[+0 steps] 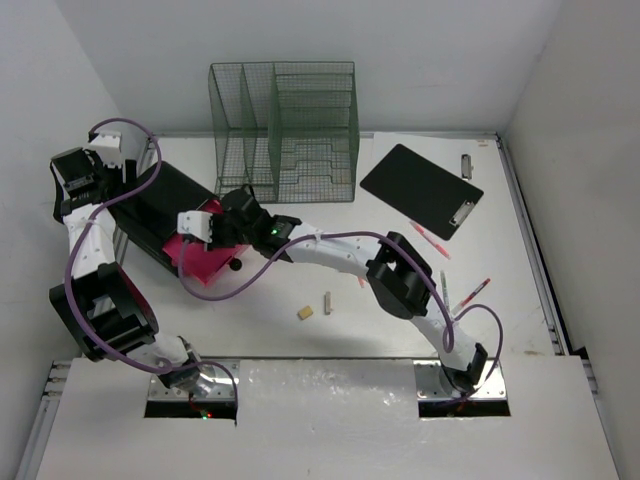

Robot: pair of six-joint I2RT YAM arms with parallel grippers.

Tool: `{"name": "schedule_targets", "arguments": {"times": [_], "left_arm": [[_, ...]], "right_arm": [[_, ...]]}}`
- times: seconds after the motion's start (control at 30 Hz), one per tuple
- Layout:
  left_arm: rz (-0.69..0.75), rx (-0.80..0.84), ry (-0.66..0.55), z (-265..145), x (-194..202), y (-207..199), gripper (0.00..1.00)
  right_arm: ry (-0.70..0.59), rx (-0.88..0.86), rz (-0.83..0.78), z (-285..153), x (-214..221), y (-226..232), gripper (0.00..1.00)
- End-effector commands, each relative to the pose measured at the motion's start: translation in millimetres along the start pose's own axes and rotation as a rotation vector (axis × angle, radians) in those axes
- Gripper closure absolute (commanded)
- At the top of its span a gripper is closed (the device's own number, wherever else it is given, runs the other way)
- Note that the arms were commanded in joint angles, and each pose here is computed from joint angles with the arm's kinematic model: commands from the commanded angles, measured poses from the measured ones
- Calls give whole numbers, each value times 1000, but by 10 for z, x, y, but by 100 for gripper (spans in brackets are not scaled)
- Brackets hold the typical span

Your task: Organize the desk

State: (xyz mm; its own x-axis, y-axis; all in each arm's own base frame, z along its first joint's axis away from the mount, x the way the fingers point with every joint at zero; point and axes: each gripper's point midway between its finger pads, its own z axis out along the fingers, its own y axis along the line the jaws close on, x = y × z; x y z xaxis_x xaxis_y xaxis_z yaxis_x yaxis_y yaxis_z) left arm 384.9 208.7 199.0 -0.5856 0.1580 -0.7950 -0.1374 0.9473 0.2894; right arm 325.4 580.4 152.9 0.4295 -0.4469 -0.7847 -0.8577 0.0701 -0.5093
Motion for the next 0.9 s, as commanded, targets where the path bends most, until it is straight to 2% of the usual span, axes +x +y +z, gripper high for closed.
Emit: {"name": "schedule_targets", "arguments": {"times": [0.0,0.03,0.07,0.13,0.17,0.3,0.33,0.4,0.43,0.47,0.5,0.53,0.57,0.6,0.63,0.67,0.7,0.73,0.8,0.83,0.87], "left_arm": [[-24,103,222,35,651,-293,28],[-24,103,222,34,648,-292,28],[-27,103,219,35,637,-291,28],[-31,103,215,29,623,-286,28],[-33,104,212,28,603,-288,28],[-42,107,208,19,578,-286,28],[-40,109,208,14,569,-296,28],[-38,109,206,-4,560,-294,28],[-34,108,206,-15,560,-287,28],[-31,109,201,-26,540,-289,28],[-32,110,193,-45,519,-287,28],[-30,111,184,-63,485,-282,28],[-31,126,170,-73,446,-309,28],[-31,128,159,-89,412,-304,28],[-37,142,145,-104,362,-323,28],[-39,152,137,-111,330,-334,28],[-43,163,137,-123,314,-355,28],[-44,167,128,-136,267,-350,28],[-45,191,115,-159,217,-388,28],[-45,199,110,-175,194,-401,28],[-44,202,100,-195,167,-407,28]], "right_arm": [[-103,-27,-48,-108,-450,-97,89],[-100,-35,-48,-114,-445,-81,85],[-98,-44,-45,-127,-451,-59,74],[-113,-39,-30,-181,-536,-91,65],[-124,-35,-16,-203,-590,-104,57],[-182,-16,48,-422,-902,-231,36],[-187,23,65,-586,-1035,-349,34],[-131,79,91,-799,-962,-474,31],[-115,164,123,-1127,-1061,-696,31],[-44,190,168,-1270,-743,-750,30],[-12,230,209,-1464,-618,-860,30],[41,263,306,-1662,-395,-914,23],[117,361,389,-2095,15,-1137,18],[152,415,511,-2312,249,-1192,12],[272,543,623,-2815,816,-1318,12],[324,604,721,-3066,1107,-1313,11],[374,658,869,-3300,1377,-1223,11],[471,748,993,-3701,1903,-1110,11],[509,859,1121,-4171,2149,-935,11],[587,945,1242,-4453,2504,-635,10],[595,1056,1249,-4735,2529,-580,11]]}}
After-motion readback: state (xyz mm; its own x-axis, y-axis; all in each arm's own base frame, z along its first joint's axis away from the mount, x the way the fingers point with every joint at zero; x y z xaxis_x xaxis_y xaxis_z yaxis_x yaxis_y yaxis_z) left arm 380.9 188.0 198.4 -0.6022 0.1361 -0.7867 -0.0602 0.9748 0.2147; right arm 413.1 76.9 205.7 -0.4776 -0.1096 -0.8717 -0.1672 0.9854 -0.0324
